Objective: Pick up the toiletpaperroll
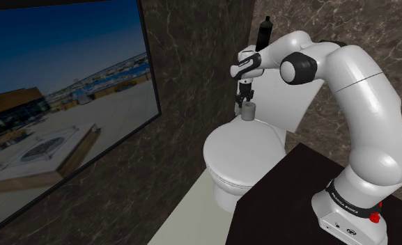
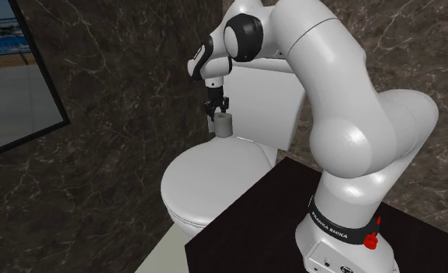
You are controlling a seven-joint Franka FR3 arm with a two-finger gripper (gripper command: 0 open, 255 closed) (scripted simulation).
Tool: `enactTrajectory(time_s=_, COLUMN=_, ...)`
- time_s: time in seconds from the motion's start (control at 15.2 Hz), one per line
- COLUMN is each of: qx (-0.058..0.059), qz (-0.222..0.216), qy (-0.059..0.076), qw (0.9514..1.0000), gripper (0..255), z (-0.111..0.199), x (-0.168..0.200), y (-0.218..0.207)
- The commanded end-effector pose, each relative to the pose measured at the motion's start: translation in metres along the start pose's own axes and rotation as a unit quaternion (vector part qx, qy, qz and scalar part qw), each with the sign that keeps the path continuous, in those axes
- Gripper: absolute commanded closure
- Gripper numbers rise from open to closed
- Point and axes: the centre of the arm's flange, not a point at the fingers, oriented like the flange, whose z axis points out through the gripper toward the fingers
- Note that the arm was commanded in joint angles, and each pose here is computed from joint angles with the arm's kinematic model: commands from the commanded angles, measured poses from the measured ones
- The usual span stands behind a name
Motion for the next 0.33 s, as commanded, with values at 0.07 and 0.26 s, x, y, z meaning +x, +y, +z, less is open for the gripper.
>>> enactTrajectory(time_s=0.07, qx=0.0, qz=0.0, qy=0.0, qw=1.0, gripper=255, z=-0.016, x=-0.003, y=-0.001)
enactTrajectory(time_s=0.26, qx=0.0, qz=0.0, qy=0.0, qw=1.0, gripper=255, z=-0.022, x=-0.003, y=-0.001)
